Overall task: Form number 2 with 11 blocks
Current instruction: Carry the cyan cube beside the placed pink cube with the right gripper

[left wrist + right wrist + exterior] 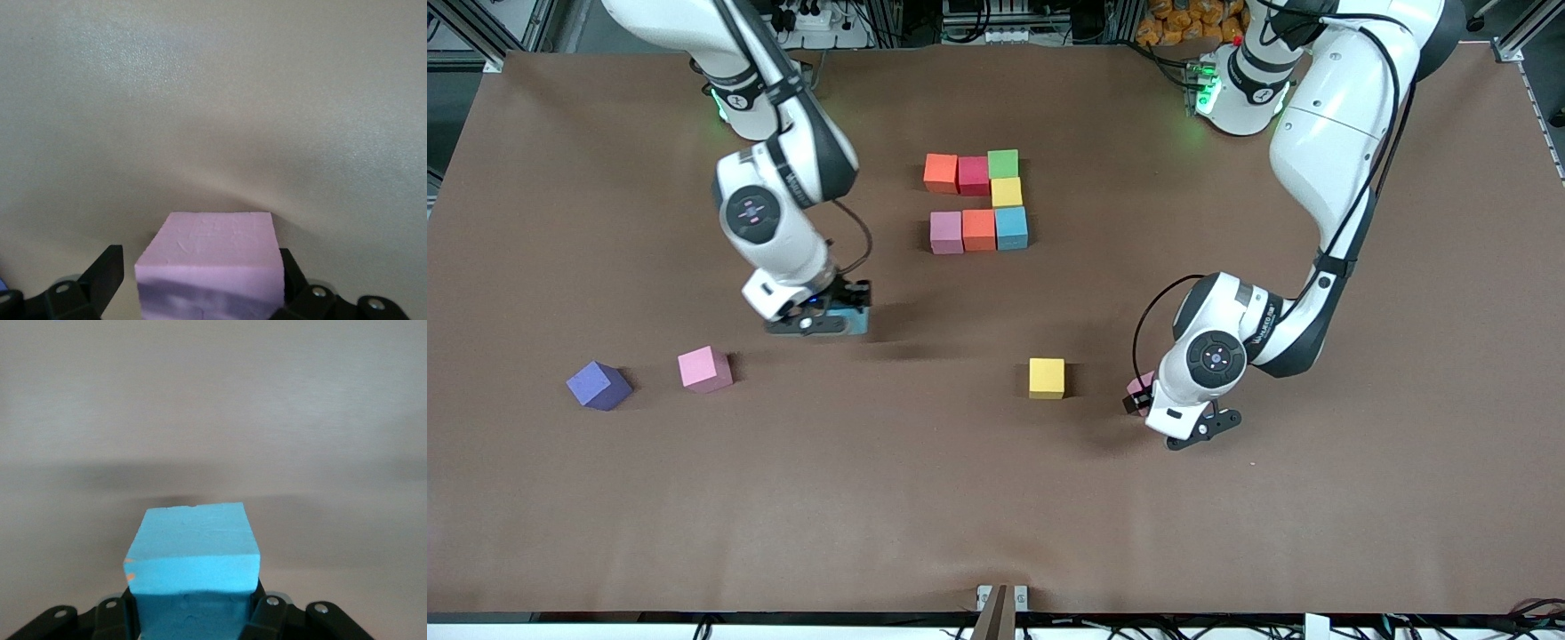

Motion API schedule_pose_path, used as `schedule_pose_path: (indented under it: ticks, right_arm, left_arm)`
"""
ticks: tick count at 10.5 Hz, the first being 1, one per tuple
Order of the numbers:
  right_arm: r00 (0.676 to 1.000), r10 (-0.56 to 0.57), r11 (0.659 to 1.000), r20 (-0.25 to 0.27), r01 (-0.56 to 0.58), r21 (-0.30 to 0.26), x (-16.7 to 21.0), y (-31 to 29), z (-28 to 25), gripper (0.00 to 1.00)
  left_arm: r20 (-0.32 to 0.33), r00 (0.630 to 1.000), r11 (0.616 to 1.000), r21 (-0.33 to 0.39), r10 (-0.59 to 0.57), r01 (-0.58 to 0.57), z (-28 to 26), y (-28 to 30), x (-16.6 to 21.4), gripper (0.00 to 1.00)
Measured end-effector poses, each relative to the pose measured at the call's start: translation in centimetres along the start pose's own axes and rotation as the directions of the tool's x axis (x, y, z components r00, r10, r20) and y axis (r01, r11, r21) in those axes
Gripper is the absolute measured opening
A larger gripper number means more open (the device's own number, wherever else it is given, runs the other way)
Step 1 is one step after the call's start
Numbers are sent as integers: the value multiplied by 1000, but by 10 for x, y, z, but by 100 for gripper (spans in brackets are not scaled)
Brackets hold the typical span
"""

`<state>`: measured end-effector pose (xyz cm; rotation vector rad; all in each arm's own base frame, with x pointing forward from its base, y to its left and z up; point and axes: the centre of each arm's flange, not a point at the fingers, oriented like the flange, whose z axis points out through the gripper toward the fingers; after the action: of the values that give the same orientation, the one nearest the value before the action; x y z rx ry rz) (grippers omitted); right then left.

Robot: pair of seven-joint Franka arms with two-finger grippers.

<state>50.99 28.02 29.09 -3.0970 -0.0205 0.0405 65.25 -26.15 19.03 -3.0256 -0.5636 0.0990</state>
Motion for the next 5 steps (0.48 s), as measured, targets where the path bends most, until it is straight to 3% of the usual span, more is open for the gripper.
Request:
schedule_pose_path:
  ticks: [2, 5]
  right_arm:
    - [1000, -19, 999, 8, 19, 43, -10, -49, 3, 59]
    - [997, -55, 998, 51, 54, 34, -33, -100, 36, 59]
  left_arm:
    - [0, 1000, 1000, 0, -1, 1, 0, 0, 0, 100]
    - [0, 1000, 1000, 0, 0, 0, 1, 0, 0, 100]
